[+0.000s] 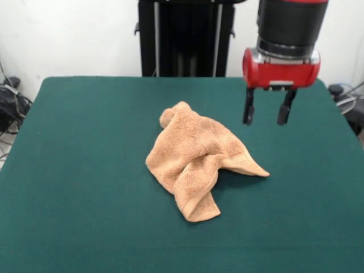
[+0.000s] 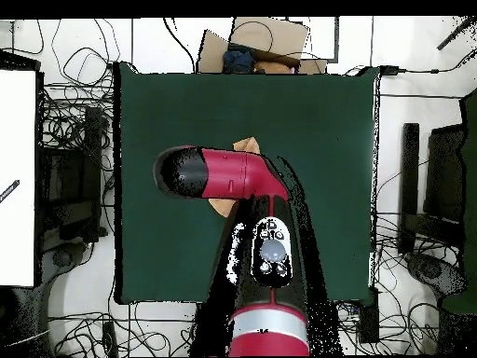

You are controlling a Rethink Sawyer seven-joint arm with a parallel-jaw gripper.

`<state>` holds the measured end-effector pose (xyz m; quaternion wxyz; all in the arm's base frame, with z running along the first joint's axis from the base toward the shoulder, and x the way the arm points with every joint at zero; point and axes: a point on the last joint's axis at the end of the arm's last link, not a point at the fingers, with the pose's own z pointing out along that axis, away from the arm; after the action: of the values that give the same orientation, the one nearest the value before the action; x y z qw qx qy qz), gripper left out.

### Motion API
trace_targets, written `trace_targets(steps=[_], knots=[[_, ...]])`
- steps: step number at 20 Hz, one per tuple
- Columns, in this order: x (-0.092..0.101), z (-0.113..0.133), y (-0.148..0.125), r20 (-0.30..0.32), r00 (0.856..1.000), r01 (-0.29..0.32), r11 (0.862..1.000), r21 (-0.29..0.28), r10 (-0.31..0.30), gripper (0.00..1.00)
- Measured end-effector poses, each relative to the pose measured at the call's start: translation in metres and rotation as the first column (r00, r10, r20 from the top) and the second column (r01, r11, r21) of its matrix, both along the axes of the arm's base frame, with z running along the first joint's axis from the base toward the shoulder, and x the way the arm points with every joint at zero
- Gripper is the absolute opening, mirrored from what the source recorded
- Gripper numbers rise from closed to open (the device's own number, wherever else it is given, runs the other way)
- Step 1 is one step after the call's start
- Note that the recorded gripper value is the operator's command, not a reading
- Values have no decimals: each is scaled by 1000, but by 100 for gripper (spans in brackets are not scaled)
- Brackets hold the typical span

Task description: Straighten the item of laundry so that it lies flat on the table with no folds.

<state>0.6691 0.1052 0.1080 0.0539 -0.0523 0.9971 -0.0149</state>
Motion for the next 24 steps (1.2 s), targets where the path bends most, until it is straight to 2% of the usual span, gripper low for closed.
trace_targets(steps=[4, 10, 15, 20, 24], knots=[[8, -13, -1, -2, 1000, 0, 1000, 0, 0, 100], [7, -31, 0, -1, 1000, -6, 1000, -4, 6, 100], [7, -39, 5, 42, 999, -31, 999, -22, 32, 100], [6, -46, 24, 89, 994, -62, 997, -36, 65, 100], [-2, -50, 39, 111, 989, -92, 994, -59, 98, 100]])
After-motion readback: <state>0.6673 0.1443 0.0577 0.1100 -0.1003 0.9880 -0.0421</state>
